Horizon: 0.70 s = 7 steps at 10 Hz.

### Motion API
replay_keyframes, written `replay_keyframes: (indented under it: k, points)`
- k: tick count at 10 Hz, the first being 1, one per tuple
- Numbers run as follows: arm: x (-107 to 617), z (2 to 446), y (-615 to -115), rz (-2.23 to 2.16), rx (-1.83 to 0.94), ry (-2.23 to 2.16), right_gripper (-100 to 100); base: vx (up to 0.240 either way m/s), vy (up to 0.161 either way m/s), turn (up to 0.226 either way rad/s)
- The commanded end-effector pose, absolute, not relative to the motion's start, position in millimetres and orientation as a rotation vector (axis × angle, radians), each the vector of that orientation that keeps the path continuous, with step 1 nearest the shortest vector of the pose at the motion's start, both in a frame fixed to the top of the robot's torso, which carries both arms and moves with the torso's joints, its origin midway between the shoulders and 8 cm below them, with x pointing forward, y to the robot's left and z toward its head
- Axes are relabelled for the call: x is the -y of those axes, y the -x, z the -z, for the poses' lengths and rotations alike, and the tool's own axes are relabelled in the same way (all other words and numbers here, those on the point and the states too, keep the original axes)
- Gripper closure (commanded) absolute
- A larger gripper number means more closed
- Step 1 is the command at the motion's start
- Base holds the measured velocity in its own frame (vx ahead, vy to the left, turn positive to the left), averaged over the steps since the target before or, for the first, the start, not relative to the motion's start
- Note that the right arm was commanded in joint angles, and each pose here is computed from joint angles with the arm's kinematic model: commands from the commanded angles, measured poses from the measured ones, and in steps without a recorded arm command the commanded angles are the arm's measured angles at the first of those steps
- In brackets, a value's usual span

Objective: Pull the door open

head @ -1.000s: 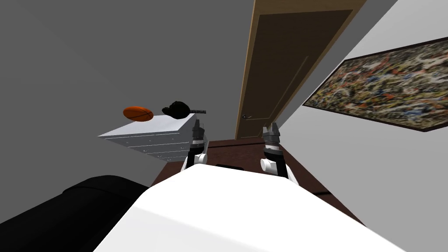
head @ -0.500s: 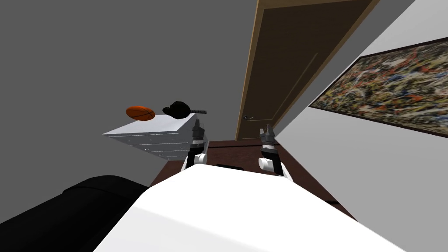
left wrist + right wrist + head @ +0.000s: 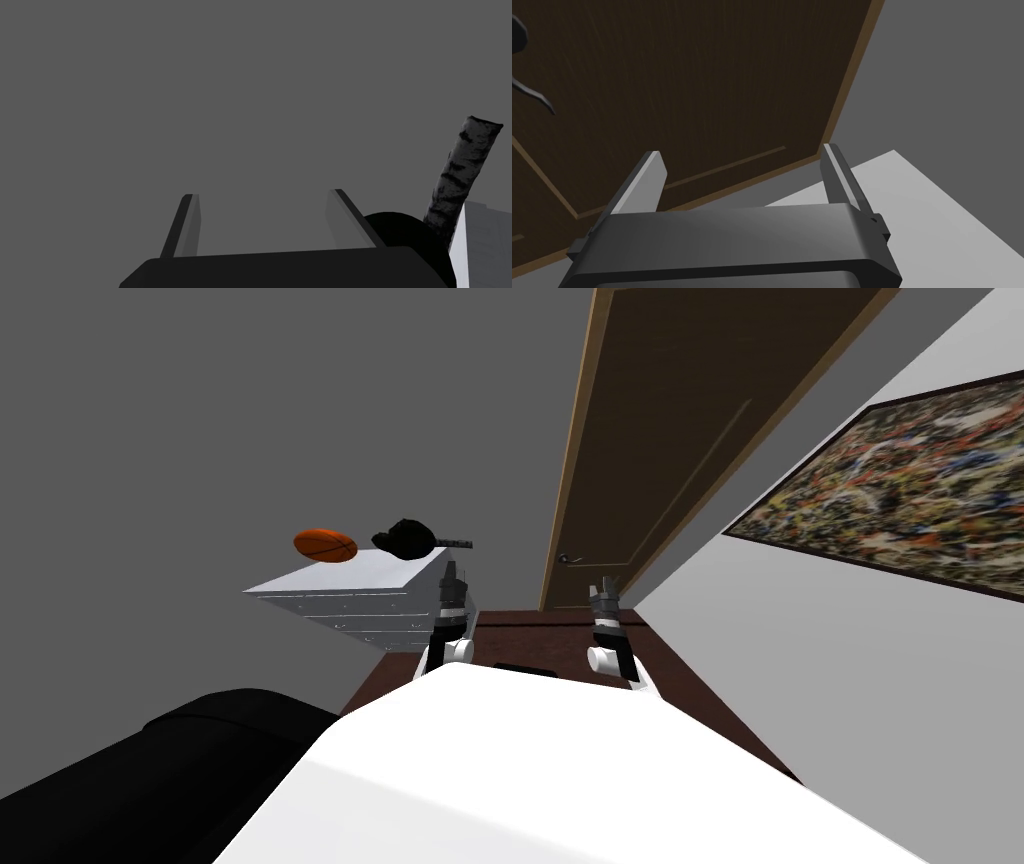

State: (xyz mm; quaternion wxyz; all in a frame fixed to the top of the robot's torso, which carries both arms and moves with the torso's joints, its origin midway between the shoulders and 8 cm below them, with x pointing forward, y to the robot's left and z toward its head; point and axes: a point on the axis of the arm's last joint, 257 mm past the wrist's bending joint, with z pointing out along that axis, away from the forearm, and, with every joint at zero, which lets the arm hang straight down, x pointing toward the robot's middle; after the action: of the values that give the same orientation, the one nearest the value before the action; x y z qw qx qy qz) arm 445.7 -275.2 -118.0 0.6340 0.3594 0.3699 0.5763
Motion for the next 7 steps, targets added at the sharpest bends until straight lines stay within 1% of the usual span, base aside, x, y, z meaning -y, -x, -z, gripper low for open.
replay_keyframes:
  k: [1, 2, 3, 4, 7]
  points:
    - [275.8, 132.1, -453.7, -1.315, -0.864, -0.846, -100, 0.037, -0.032, 0.099]
    - [275.7, 134.3, -458.8, -1.321, -0.864, -0.849, -100, 0.066, -0.067, 0.113]
    - [276.9, 143.9, -459.9, -1.313, -0.878, -0.865, -100, 0.058, -0.057, 0.049]
    - [276.9, 143.9, -459.9, -1.313, -0.878, -0.865, -100, 0.023, -0.021, -0.009]
    - [279.3, 164.5, -471.4, -1.309, -0.901, -0.898, -100, 0.036, -0.034, 0.075]
